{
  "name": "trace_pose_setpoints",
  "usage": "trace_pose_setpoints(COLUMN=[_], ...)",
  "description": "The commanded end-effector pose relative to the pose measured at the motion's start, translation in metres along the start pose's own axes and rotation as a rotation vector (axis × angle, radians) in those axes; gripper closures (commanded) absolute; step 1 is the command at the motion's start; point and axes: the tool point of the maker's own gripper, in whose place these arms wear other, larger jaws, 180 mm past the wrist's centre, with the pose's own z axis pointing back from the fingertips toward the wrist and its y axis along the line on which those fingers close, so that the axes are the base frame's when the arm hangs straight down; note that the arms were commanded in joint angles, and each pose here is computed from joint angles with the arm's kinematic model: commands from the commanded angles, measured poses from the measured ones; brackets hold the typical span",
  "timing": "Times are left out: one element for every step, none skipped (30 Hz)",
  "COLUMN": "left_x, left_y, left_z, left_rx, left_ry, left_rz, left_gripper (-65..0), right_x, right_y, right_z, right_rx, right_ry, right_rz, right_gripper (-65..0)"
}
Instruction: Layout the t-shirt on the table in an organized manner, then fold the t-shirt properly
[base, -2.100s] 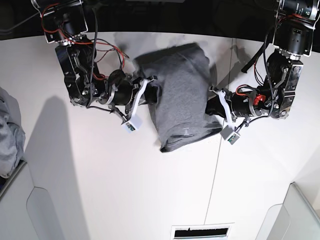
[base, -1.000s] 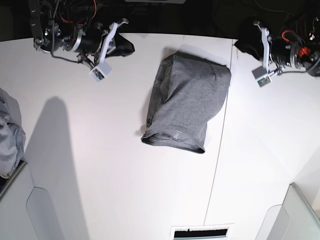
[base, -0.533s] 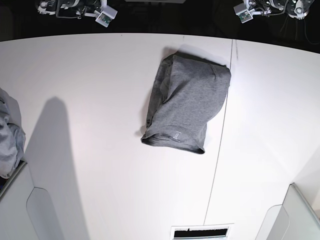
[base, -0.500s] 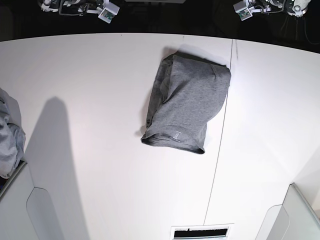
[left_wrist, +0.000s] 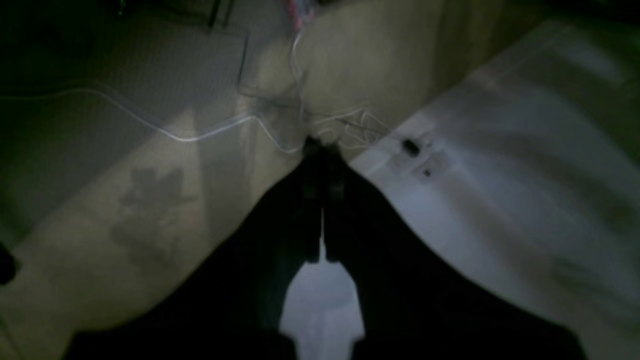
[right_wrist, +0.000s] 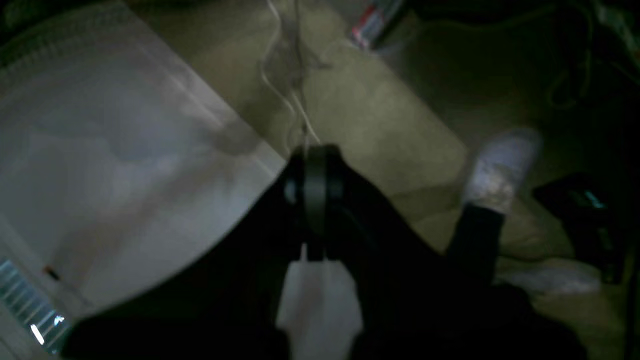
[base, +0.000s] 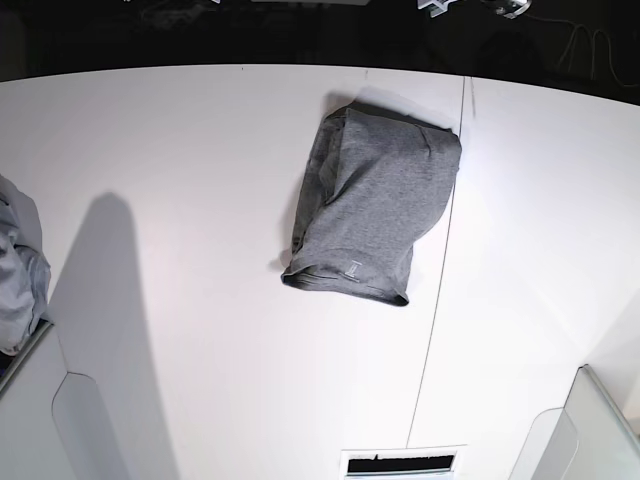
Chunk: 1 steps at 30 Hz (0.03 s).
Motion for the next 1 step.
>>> trace_pose_setpoints(left_x=[0.0042], left_y=[0.0011], left_z=[0.0003], left_rx=[-0.005], left_ry=[-0.008], left_rz=[-0.004], left_gripper=[-0.6], right_x=[-0.0009], right_y=[-0.0014], right_z=[0.0012], right_rx=[0.003], right_ry=[0.000], right_rz=[0.004], right_gripper=[0.0])
